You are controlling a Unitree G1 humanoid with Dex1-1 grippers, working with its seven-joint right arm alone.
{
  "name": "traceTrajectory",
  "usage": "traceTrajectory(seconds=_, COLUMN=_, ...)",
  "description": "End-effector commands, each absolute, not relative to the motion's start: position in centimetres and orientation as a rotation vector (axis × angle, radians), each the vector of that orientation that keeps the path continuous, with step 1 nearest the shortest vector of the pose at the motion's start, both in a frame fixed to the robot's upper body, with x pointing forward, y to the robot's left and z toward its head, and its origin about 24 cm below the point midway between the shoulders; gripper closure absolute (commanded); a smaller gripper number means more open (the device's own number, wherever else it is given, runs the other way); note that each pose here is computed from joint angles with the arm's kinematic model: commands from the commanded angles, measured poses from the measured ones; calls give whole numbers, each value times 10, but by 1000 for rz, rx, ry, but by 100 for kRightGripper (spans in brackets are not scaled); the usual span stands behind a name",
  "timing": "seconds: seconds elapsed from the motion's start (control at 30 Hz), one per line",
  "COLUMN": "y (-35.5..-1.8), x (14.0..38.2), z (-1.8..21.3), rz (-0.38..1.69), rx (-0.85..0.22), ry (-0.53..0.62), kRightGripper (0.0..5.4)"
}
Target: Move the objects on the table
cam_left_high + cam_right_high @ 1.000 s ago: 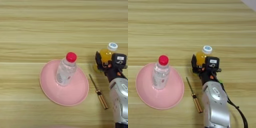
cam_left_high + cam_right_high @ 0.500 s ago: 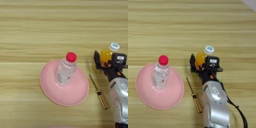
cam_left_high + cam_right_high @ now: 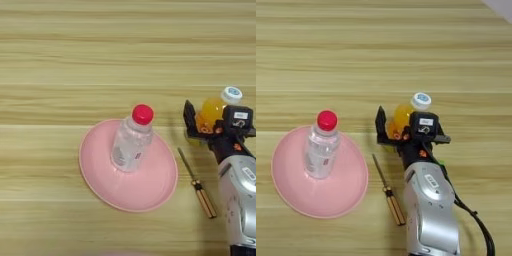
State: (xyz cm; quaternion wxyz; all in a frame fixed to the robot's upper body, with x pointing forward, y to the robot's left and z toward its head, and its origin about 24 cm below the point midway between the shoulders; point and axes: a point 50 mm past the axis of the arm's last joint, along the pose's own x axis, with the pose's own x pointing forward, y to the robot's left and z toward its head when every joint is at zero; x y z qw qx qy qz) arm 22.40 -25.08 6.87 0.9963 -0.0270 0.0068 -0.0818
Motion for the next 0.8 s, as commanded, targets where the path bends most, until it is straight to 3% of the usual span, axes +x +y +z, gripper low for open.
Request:
traceTrajectory(seconds=0.03, y=-251, x=231, z=98, rz=-158, rx=-90, ry=-122, kRightGripper=1)
traceTrajectory(seconds=0.5, y=-247, x=219, z=102, rz=-164, rx=-88, ry=-106, kRightGripper=1)
traceTrajectory(seconds=0.8, y=-235, x=192, z=99, rz=-145, rx=-78, ry=-57, kRightGripper=1)
